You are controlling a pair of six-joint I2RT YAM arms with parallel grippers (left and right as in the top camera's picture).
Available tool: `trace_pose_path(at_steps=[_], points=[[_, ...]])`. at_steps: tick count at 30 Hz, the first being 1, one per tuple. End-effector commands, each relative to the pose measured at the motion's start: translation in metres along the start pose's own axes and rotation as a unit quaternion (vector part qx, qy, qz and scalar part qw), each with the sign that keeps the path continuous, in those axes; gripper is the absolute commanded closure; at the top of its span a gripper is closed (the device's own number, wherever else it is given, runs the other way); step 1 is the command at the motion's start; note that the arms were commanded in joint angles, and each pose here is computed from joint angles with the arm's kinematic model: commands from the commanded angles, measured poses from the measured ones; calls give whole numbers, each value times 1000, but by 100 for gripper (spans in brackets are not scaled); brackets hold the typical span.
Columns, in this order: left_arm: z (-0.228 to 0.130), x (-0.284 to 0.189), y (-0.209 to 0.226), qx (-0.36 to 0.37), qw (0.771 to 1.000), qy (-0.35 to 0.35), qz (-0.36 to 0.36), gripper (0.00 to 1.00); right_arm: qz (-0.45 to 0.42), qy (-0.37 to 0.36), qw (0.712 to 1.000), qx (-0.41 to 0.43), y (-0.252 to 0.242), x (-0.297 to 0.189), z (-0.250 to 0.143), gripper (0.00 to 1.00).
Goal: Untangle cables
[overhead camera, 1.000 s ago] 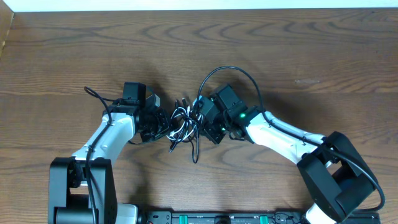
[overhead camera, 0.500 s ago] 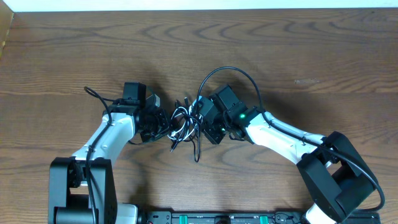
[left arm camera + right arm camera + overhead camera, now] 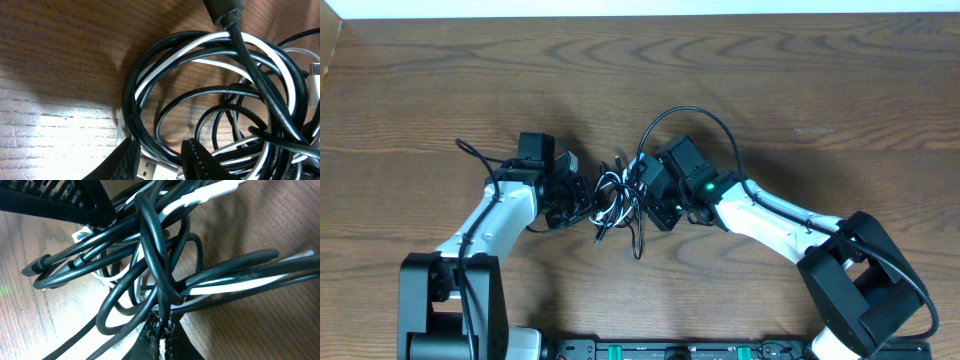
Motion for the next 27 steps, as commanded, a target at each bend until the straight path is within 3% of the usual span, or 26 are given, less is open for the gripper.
trace_pose_path(at_steps=[1, 27], points=[[-1, 3, 4, 10, 1000, 1, 12, 67, 11, 5, 1000, 9, 2, 3, -4, 99], [-1, 3, 4, 10, 1000, 1, 12, 69, 16, 11, 1000, 12, 3, 3, -6, 99]])
Point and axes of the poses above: each gripper's point midway between its finger pads, its own x axis out along the fingers, its own y axis along the line the jaws close on, z = x × y, the point moved 8 cm from there along -x, back along the fingers, and after that the axes turned 13 degrees about -x, right-handed, at the moved point
